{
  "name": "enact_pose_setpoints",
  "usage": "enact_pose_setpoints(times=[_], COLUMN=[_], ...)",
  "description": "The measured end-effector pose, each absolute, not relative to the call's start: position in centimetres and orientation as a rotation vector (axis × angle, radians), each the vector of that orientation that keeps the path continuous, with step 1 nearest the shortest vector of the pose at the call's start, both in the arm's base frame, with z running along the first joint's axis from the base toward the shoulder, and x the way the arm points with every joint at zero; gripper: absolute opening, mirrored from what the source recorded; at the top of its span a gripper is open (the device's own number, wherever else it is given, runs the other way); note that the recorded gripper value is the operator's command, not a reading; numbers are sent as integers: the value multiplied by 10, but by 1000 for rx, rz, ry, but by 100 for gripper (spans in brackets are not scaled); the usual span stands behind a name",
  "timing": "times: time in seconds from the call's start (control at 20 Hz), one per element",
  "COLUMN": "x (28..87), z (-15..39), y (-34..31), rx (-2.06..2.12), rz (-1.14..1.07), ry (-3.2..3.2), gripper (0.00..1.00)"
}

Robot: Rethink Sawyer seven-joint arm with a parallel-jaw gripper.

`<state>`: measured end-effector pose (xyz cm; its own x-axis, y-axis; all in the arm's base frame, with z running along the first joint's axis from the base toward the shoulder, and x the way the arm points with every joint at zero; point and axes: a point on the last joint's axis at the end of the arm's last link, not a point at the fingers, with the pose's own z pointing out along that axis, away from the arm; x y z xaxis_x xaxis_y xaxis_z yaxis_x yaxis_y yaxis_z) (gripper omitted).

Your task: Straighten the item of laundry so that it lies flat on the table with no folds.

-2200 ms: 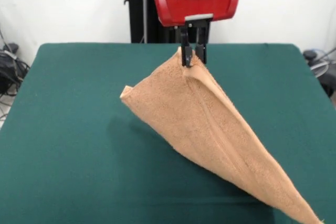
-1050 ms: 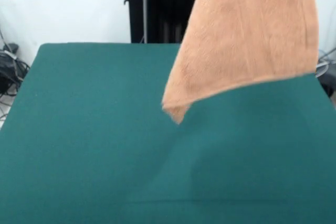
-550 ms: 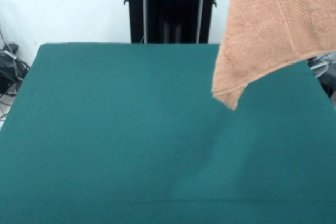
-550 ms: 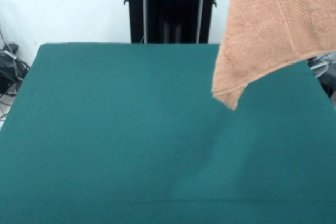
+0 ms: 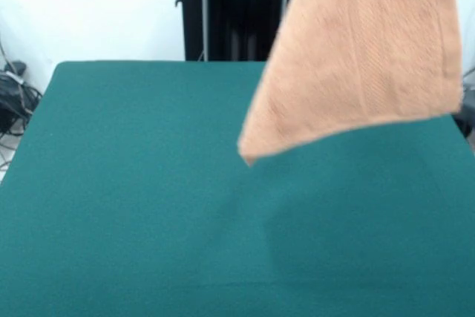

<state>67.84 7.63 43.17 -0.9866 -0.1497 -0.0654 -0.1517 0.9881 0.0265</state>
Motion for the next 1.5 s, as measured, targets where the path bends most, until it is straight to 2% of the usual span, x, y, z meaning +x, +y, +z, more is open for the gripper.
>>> enact_pose_setpoints(times=[0.45, 0.95, 1.35, 1.5], x=[699, 690, 708, 718], z=[359, 332, 289, 258], y=[74, 75, 11, -43], rx=[-224, -227, -99, -10], rz=[108, 107, 141, 154], ry=[3007, 3044, 3057, 3033], gripper=[0, 0, 0, 0])
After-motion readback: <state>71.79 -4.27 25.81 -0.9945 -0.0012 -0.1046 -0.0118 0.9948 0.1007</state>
